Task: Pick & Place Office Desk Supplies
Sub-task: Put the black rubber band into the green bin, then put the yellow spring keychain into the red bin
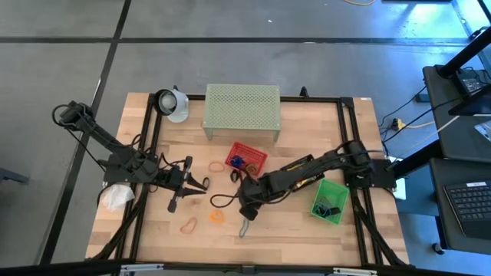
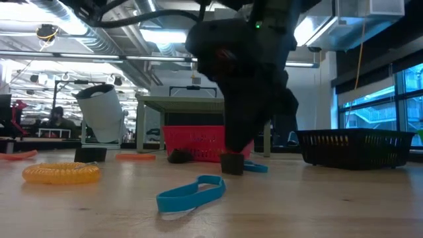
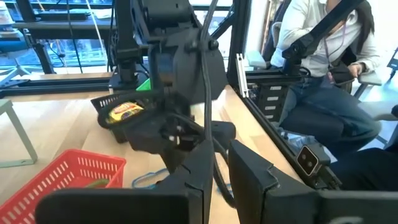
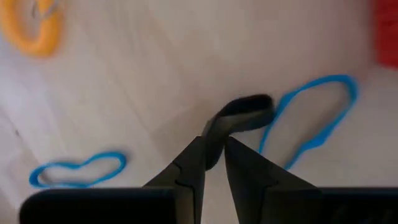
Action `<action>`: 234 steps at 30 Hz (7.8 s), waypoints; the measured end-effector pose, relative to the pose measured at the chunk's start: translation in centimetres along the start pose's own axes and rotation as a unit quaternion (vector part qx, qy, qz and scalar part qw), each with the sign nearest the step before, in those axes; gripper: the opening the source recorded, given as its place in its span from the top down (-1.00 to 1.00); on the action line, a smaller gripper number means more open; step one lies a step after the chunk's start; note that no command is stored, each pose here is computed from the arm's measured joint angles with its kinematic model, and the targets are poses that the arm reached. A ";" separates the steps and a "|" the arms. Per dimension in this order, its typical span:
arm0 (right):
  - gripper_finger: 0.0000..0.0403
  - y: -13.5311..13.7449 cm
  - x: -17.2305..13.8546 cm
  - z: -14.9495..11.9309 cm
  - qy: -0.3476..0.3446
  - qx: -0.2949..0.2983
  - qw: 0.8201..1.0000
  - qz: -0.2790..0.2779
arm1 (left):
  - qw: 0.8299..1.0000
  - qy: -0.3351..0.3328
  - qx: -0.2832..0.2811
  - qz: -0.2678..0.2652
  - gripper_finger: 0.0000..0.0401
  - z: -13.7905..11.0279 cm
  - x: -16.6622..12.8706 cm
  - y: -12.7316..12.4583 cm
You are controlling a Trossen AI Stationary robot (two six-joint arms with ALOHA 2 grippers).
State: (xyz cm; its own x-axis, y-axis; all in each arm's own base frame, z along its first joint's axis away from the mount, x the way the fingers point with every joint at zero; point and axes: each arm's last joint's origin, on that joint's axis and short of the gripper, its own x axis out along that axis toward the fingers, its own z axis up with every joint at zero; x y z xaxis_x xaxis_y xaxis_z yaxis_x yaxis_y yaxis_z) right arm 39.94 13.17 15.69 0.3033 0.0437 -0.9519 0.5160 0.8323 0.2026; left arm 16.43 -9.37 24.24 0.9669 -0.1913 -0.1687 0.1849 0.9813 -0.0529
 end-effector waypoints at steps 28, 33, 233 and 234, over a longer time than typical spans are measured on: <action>0.26 0.3 3.1 0.3 0.006 -0.036 0.999 0.026 | 1.000 0.000 -0.004 0.000 0.79 0.0 0.0 0.0; 0.38 0.3 3.5 0.3 -0.003 -0.022 1.000 0.015 | 1.000 0.000 -0.004 0.000 0.79 0.0 0.0 0.0; 0.37 -5.4 -12.1 -14.7 -0.383 0.057 0.918 -0.080 | 0.871 0.482 0.074 -0.059 0.41 -6.5 14.4 -2.7; 0.37 -5.2 -12.1 -14.7 -0.385 0.058 0.918 -0.073 | 0.870 0.484 0.075 -0.058 0.41 -6.6 14.5 -2.7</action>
State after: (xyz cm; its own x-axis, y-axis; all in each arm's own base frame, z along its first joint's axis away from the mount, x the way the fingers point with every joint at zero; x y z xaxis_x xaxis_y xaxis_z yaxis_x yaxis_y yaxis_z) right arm 21.80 16.41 22.82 0.6773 -0.5049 -0.5351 0.6645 0.7319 0.1506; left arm 28.74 -14.95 15.41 0.3519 -0.1461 -0.9246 0.3627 0.9319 -0.0092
